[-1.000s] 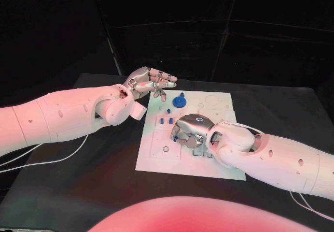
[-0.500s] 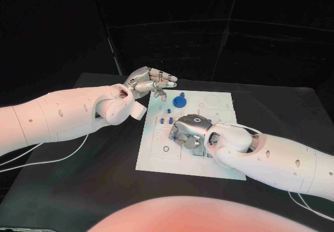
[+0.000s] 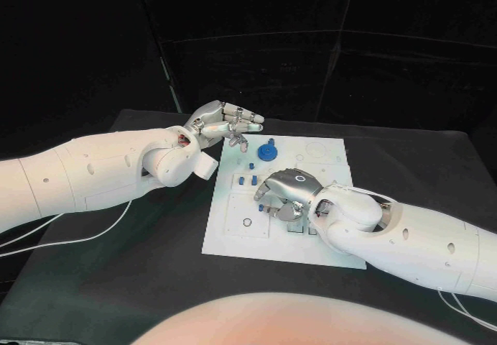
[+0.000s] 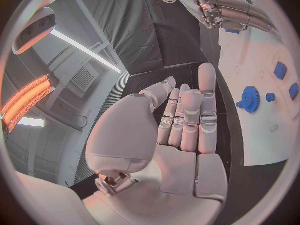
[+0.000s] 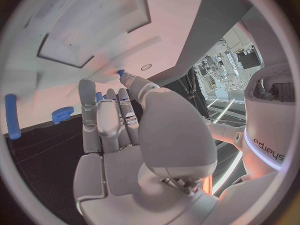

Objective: Assemble the parts on the task board

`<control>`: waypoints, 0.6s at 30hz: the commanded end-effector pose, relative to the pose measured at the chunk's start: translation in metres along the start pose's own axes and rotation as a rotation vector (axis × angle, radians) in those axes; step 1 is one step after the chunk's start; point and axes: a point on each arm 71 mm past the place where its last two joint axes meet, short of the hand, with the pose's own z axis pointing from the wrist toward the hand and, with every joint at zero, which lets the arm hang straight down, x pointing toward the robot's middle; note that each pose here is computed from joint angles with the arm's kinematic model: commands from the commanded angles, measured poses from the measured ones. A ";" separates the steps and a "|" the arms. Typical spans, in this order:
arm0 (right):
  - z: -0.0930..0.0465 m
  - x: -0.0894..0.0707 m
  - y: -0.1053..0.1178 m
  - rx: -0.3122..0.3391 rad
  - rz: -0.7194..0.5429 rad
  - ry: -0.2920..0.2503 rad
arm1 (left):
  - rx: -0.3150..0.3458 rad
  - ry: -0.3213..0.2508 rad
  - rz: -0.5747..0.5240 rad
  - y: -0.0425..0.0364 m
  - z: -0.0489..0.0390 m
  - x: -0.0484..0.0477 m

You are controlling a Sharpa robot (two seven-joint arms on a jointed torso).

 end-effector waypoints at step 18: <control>-0.053 -0.061 -0.043 0.136 -0.004 -0.185 | -0.013 0.025 -0.015 0.0033 -0.0006 0.0012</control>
